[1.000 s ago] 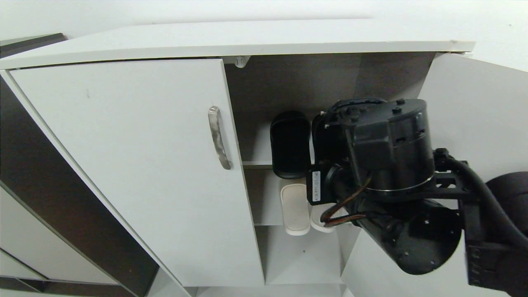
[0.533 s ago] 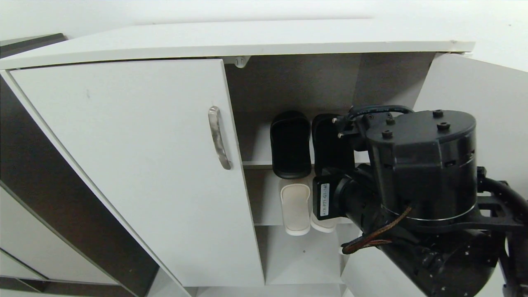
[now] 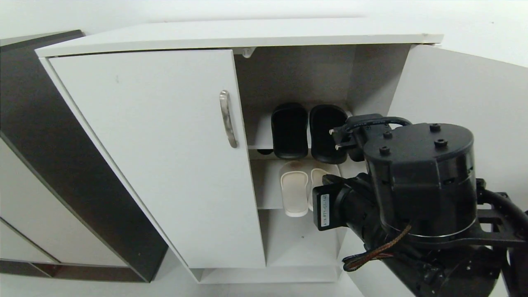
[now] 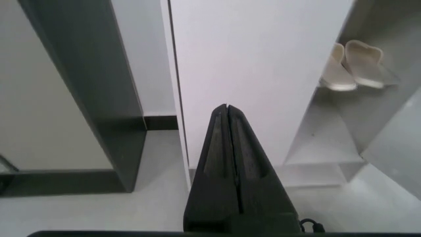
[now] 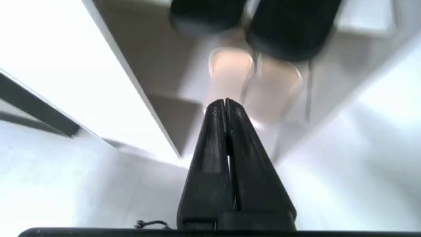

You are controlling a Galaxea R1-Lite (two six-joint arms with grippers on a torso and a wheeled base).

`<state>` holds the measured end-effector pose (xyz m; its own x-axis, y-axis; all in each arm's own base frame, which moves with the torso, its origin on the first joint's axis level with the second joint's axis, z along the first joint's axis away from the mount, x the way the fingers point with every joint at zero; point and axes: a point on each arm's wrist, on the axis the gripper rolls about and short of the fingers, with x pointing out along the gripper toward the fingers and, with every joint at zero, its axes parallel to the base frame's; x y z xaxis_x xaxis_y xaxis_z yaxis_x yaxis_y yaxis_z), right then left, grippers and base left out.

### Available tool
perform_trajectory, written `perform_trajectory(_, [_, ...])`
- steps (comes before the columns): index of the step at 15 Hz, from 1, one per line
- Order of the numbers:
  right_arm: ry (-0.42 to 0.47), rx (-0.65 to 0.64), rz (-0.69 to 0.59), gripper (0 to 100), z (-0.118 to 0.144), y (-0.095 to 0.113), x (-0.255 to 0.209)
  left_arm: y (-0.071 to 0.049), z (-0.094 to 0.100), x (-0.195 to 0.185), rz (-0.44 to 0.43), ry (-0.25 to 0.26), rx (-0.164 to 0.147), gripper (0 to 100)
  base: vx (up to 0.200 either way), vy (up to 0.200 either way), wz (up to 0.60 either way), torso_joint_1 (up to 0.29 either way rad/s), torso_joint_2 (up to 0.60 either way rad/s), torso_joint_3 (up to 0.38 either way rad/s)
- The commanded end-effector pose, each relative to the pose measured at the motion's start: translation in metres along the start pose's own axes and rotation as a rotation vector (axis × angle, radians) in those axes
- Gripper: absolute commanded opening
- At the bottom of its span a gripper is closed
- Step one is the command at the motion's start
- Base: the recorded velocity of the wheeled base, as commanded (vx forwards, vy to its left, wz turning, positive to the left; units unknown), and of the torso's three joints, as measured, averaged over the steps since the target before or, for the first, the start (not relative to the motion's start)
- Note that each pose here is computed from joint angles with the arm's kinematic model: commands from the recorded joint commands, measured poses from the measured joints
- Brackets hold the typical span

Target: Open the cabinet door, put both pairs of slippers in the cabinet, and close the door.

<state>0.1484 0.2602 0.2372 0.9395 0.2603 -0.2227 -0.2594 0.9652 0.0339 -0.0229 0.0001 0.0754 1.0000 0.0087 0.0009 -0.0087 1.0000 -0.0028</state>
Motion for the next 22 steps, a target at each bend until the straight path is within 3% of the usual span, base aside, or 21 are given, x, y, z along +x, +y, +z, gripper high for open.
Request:
perform_trajectory(1, [0.007, -0.009, 0.001, 0, -0.003, 0.000, 0.000, 0.000, 0.000, 0.000, 0.000, 0.001, 0.000, 0, -0.200, 0.000, 0.00, 0.002, -0.01, 0.002])
perform_trajectory(13, [0.034, -0.025, -0.013, 0, -0.011, -0.006, 0.006, 0.000, 0.000, 0.000, -0.001, 0.001, 0.001, 0, -0.200, 0.000, 0.00, 0.003, 0.00, 0.001])
perform_trajectory(22, [0.058, -0.032, -0.014, 0, -0.018, -0.011, 0.017, 0.000, 0.000, 0.000, -0.001, 0.001, 0.001, 0, 0.000, 0.000, 0.00, 0.000, 0.00, 0.000])
